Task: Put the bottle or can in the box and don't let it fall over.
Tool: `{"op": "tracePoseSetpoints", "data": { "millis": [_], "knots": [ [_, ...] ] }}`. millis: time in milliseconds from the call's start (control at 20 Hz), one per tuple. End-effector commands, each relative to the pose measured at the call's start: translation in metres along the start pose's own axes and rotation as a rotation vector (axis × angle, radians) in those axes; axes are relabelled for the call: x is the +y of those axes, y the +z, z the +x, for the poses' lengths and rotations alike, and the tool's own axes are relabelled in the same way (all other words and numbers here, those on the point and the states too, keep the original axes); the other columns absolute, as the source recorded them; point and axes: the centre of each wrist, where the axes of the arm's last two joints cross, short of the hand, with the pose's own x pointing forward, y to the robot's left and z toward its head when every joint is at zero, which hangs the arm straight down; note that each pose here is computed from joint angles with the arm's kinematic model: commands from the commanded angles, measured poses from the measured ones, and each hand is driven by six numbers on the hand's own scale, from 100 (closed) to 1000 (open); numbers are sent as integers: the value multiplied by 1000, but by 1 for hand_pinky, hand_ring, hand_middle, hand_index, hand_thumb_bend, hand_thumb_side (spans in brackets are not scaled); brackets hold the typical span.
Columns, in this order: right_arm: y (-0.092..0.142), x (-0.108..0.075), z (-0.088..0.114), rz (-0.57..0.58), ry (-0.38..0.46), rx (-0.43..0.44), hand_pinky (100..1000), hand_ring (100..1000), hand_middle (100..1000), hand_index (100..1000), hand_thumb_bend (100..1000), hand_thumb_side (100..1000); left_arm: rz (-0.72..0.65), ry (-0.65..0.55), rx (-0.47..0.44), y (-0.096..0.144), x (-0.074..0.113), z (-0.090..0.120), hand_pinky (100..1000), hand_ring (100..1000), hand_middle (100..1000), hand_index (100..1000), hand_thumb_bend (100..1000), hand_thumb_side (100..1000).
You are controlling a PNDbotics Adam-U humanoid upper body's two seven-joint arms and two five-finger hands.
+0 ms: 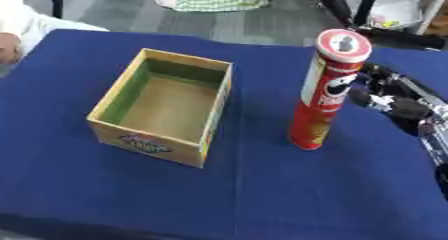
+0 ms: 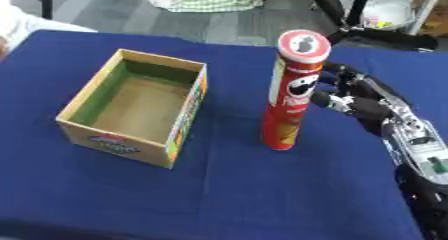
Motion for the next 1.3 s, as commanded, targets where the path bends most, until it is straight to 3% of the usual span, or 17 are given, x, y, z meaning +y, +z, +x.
{"op": "tracePoseSetpoints", "data": {
  "millis": [50, 1300],
  "knots": [
    [-5, -2, 16, 9, 30, -40, 929, 1000, 1000, 918, 772, 274, -6, -9, -23, -3, 2, 5, 908, 766, 823, 830, 100, 720],
    [-22, 17, 24, 63, 29, -69, 932, 1000, 1000, 917, 773, 280, -12, -5, -23, -3, 1, 6, 909, 766, 824, 831, 100, 721]
  ]
}}
